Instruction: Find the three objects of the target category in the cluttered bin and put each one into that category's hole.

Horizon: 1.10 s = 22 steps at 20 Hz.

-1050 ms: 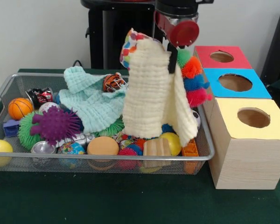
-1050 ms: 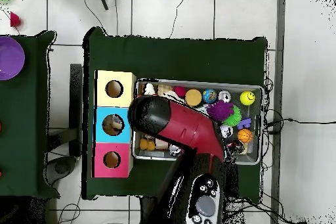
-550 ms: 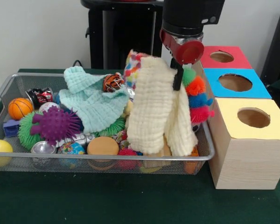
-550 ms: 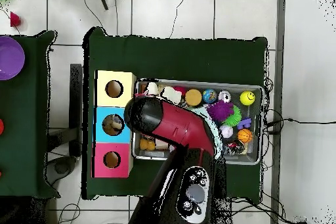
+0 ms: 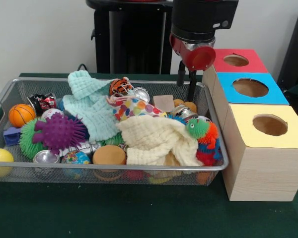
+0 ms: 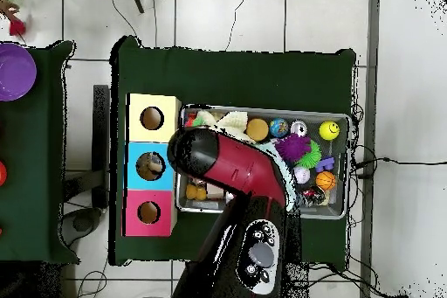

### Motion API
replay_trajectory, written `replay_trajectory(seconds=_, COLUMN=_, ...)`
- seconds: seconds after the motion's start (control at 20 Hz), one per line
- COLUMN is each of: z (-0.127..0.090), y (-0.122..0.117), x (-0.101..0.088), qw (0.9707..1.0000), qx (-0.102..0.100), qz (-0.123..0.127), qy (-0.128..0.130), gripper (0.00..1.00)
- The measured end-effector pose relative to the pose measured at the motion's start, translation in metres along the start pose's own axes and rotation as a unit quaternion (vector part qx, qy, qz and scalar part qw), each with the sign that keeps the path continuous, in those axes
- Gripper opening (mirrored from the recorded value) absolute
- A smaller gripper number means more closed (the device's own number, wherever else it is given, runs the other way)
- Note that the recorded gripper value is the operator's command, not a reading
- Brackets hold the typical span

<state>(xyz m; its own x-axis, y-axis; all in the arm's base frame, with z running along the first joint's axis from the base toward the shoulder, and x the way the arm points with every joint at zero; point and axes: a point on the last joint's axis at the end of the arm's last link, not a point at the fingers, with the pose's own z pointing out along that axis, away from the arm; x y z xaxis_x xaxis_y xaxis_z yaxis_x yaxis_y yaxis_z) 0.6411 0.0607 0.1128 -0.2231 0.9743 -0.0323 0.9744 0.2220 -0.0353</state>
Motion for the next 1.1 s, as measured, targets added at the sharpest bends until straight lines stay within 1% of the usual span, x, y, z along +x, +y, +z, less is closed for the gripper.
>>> replay_trajectory(seconds=0.2, z=-0.002, y=-0.001, x=-0.012, qw=0.9999, qx=-0.002, qz=0.012, qy=0.002, gripper=1.00)
replay_trajectory(seconds=0.4, z=-0.011, y=-0.010, x=-0.041, qw=0.9993, qx=-0.006, qz=0.038, qy=0.003, gripper=1.00)
replay_trajectory(seconds=0.45, z=-0.020, y=-0.018, x=-0.067, qw=0.9982, qx=-0.010, qz=0.060, qy=0.004, gripper=1.00)
replay_trajectory(seconds=0.5, z=-0.022, y=-0.020, x=-0.075, qw=0.9977, qx=-0.011, qz=0.067, qy=0.004, gripper=1.00)
replay_trajectory(seconds=0.6, z=-0.031, y=-0.030, x=-0.103, qw=0.9959, qx=-0.016, qz=0.089, qy=0.002, gripper=1.00)
replay_trajectory(seconds=0.8, z=-0.045, y=-0.049, x=-0.148, qw=0.9930, qx=-0.022, qz=0.116, qy=-0.007, gripper=1.00)
replay_trajectory(seconds=0.85, z=-0.049, y=-0.057, x=-0.162, qw=0.9919, qx=-0.023, qz=0.125, qy=-0.010, gripper=1.00)
replay_trajectory(seconds=0.95, z=-0.052, y=-0.071, x=-0.182, qw=0.9904, qx=-0.021, qz=0.136, qy=-0.015, gripper=1.00)
replay_trajectory(seconds=1.0, z=-0.053, y=-0.083, x=-0.195, qw=0.9893, qx=-0.019, qz=0.143, qy=-0.020, gripper=1.00)
replay_trajectory(seconds=1.1, z=-0.049, y=-0.099, x=-0.209, qw=0.9883, qx=-0.016, qz=0.149, qy=-0.028, gripper=1.00)
